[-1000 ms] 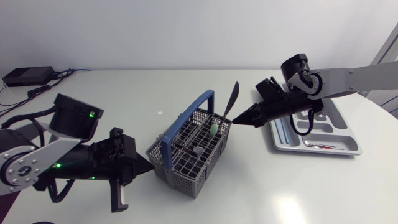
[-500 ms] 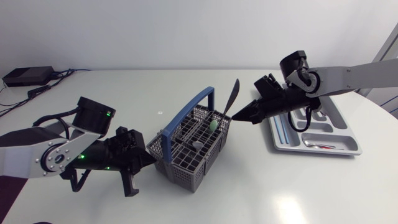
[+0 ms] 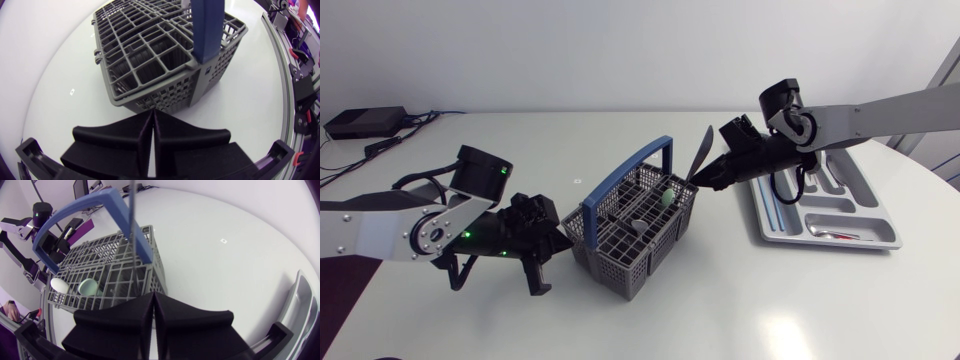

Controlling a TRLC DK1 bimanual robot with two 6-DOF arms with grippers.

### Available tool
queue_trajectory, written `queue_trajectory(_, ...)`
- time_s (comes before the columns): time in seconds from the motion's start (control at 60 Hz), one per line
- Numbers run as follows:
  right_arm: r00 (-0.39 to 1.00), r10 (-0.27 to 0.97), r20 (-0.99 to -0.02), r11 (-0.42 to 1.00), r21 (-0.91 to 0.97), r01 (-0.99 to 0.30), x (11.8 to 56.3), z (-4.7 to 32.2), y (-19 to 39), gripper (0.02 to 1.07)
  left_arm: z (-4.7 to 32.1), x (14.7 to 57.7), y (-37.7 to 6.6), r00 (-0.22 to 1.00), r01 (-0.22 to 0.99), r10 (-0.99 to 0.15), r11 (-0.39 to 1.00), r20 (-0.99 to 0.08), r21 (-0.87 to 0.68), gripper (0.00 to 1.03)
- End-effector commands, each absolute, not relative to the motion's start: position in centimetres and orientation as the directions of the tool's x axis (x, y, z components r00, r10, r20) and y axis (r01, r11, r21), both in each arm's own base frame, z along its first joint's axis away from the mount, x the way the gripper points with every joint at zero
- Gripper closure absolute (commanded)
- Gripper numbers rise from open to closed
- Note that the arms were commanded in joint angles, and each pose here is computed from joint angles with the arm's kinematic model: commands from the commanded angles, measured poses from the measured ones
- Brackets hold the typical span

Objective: Unload the cutlery basket into the drawer organizer.

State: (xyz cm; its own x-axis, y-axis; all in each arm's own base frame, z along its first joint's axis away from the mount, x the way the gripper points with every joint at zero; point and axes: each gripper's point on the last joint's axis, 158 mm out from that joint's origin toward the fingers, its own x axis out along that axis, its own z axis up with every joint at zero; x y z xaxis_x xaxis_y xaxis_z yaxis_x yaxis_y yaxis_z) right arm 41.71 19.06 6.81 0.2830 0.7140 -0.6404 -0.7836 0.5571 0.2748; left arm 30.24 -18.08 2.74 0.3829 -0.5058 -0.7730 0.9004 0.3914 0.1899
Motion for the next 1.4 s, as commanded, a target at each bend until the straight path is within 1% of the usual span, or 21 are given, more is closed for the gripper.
queue_trajectory(0.0,0.260,0.716,-0.647,0.560,0.311,-0.768,40.0,6.3,19.1,1.02,3.8,32.0,-18.5,0.416,0.893,-0.518,0.388,-0.747,0.228,0.96)
queue_trajectory(0.167,0.260,0.717,-0.646,0.559,0.311,-0.769,37.8,7.0,18.8,1.02,3.8,32.8,-18.8,0.420,0.890,-0.518,0.394,-0.745,0.228,0.96)
queue_trajectory(0.267,0.279,0.713,-0.643,0.573,0.305,-0.760,37.3,7.5,18.0,1.02,3.9,32.9,-18.8,0.422,0.890,-0.519,0.394,-0.743,0.231,0.96)
queue_trajectory(0.417,0.334,0.692,-0.640,0.627,0.304,-0.718,37.7,8.1,15.4,1.02,3.9,33.2,-18.7,0.430,0.886,-0.518,0.402,-0.740,0.233,0.96)
queue_trajectory(0.533,0.409,0.670,-0.620,0.683,0.298,-0.666,37.7,9.8,13.0,1.01,5.3,33.1,-17.9,0.458,0.871,-0.516,0.425,-0.723,0.248,0.96)
queue_trajectory(0.583,0.431,0.664,-0.611,0.694,0.287,-0.660,37.3,10.5,12.4,0.94,5.7,32.7,-17.7,0.464,0.867,-0.516,0.431,-0.720,0.250,0.96)
queue_trajectory(0.683,0.467,0.660,-0.588,0.703,0.265,-0.660,36.2,12.1,12.0,0.69,6.7,31.5,-17.3,0.474,0.861,-0.521,0.444,-0.710,0.249,0.96)
queue_trajectory(0.75,0.474,0.664,-0.578,0.701,0.261,-0.664,35.6,12.7,12.2,0.57,7.5,30.6,-17.2,0.480,0.857,-0.527,0.451,-0.701,0.247,0.96)
queue_trajectory(0.85,0.463,0.676,-0.574,0.688,0.266,-0.675,34.6,12.7,12.9,0.48,8.6,29.7,-17.4,0.482,0.855,-0.541,0.463,-0.689,0.234,0.95)
queue_trajectory(0.983,0.440,0.691,-0.573,0.670,0.279,-0.688,33.9,11.9,14.4,0.47,9.3,28.5,-18.2,0.472,0.861,-0.562,0.459,-0.679,0.219,0.95)
queue_trajectory(1.117,0.417,0.697,-0.583,0.655,0.282,-0.701,33.8,11.3,15.8,0.47,9.1,27.6,-18.9,0.456,0.870,-0.575,0.451,-0.679,0.202,0.96)
queue_trajectory(1.383,0.412,0.695,-0.589,0.662,0.302,-0.686,35.8,10.2,17.3,0.47,9.0,27.3,-19.3,0.448,0.874,-0.583,0.445,-0.678,0.195,0.95)
